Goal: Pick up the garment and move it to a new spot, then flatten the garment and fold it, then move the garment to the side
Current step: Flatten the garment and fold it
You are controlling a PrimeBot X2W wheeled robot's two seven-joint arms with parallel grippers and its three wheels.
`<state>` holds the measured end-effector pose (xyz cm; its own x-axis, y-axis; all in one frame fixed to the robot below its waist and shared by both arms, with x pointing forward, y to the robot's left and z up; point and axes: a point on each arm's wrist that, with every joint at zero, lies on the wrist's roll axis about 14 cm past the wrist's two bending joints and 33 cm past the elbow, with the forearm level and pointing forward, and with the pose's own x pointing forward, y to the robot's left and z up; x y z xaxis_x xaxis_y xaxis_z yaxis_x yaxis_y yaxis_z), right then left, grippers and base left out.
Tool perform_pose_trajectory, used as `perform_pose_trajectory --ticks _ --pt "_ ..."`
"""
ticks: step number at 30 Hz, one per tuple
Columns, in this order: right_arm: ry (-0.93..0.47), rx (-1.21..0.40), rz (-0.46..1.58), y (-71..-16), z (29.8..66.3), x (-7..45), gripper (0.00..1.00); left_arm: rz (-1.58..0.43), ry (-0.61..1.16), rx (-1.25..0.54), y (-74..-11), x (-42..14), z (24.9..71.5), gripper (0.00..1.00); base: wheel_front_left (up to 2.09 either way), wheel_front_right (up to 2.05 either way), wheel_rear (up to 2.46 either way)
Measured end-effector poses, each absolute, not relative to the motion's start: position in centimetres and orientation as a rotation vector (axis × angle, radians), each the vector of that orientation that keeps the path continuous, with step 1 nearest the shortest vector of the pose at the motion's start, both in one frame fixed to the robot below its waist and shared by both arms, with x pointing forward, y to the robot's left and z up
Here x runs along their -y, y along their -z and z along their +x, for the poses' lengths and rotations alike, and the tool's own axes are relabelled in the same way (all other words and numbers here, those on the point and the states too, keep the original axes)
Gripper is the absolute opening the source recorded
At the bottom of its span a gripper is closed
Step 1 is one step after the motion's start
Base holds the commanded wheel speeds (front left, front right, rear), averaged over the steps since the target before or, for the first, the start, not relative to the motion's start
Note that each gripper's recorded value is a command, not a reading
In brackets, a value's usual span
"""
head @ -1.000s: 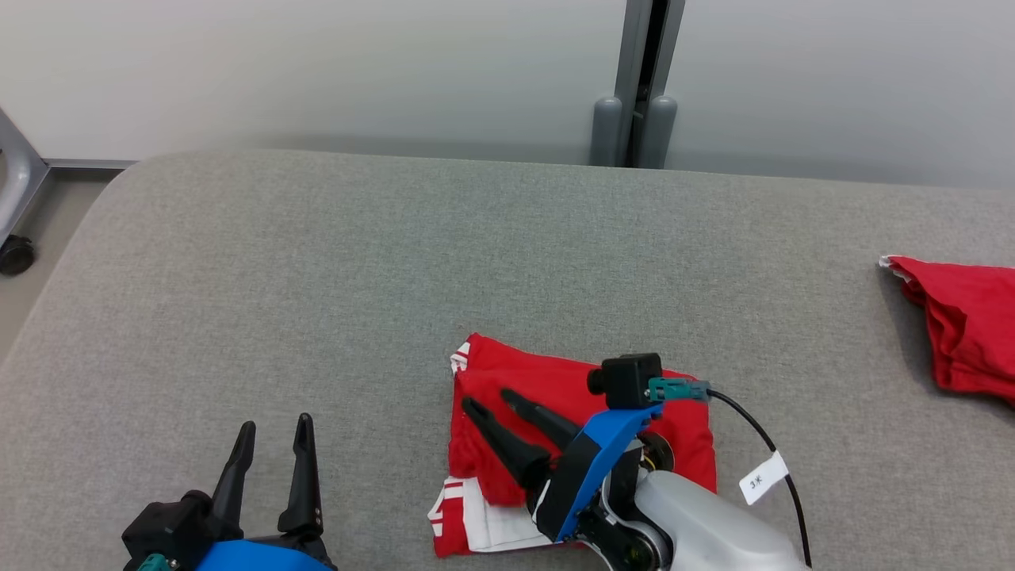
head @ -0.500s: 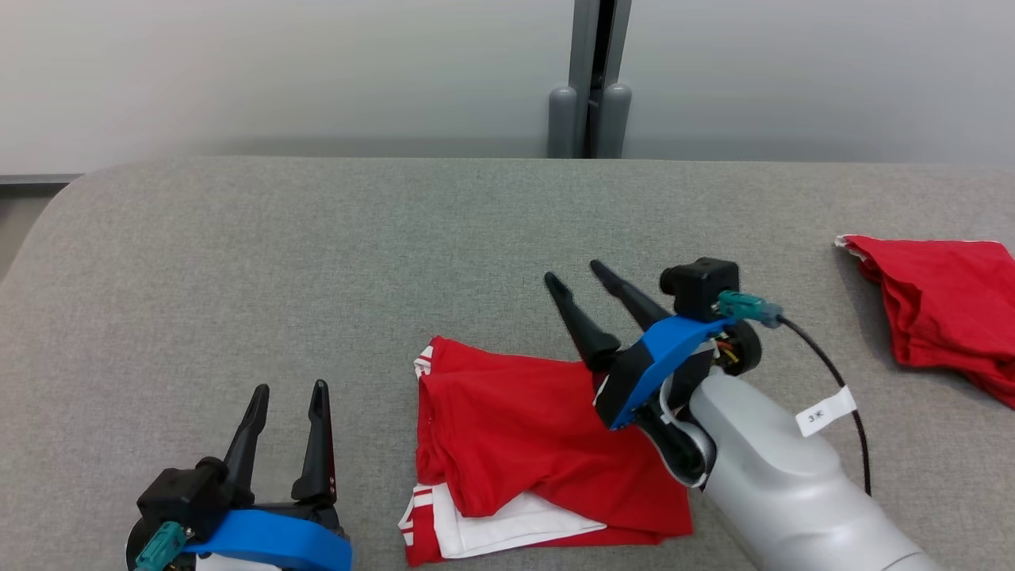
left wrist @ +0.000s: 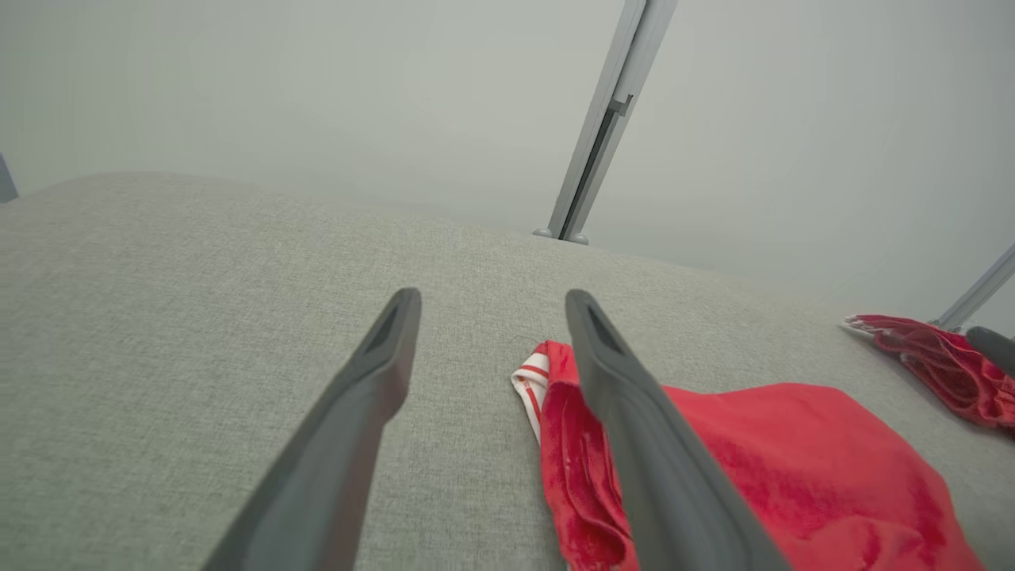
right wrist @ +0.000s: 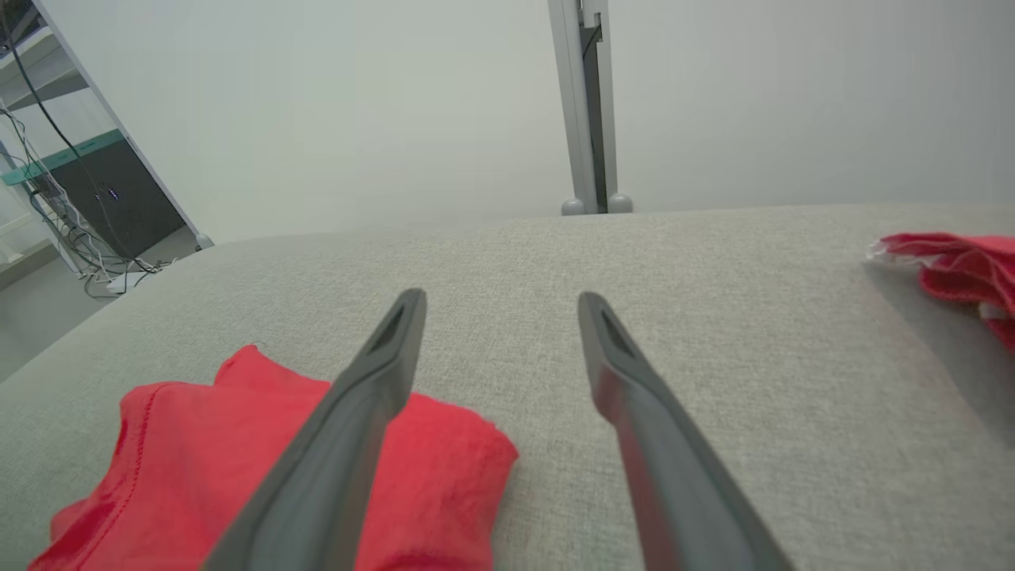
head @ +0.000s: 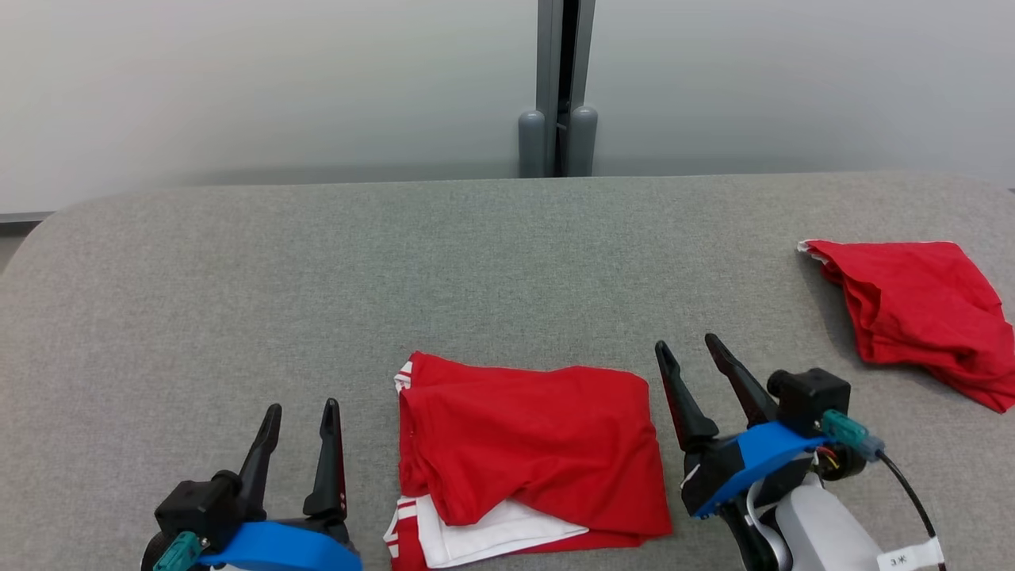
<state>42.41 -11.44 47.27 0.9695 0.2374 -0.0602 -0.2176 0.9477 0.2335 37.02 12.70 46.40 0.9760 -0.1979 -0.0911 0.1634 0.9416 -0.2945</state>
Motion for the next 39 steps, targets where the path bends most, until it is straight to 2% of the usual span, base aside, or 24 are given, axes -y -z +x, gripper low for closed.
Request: perform_pose_trajectory --ticks 8,9,10,12,18,24,29,39 --pt "-0.275 -0.077 0.228 -47.3 40.4 10.0 1.00 -0.300 0.148 -0.135 -45.8 -13.7 36.2 1.00 0.00 0.00 0.00" --pt "-0.296 -0.081 0.224 -47.4 40.2 9.4 0.93 -0.302 0.143 -0.134 -45.8 -13.8 36.2 1.00 0.00 0.00 0.00" --pt "-0.322 -0.091 0.219 -47.3 40.0 8.6 0.40 -0.302 0.139 -0.134 -45.8 -14.0 36.1 1.00 0.00 0.00 0.00" --pt "-0.393 -0.131 0.203 -46.7 39.2 6.4 0.00 -0.302 0.131 -0.131 -45.8 -14.3 36.0 1.00 0.00 0.00 0.00" --pt "-0.563 -0.278 0.126 -43.4 36.6 1.6 0.00 -0.302 0.102 -0.124 -45.9 -15.2 35.7 1.00 0.00 0.00 0.00" --pt "-0.608 -0.328 0.072 -41.9 37.0 0.6 0.00 -0.300 0.066 -0.122 -45.8 -16.3 35.1 1.00 0.00 0.00 0.00" --pt "-0.688 -0.402 0.055 -40.3 35.3 -1.4 0.00 -0.301 0.053 -0.124 -45.7 -16.7 34.7 1.00 0.00 0.00 0.00" --pt "-0.818 -0.449 0.048 -39.5 32.3 -4.4 0.00 -0.301 0.051 -0.131 -45.5 -16.6 34.8 1.00 0.00 0.00 0.00"
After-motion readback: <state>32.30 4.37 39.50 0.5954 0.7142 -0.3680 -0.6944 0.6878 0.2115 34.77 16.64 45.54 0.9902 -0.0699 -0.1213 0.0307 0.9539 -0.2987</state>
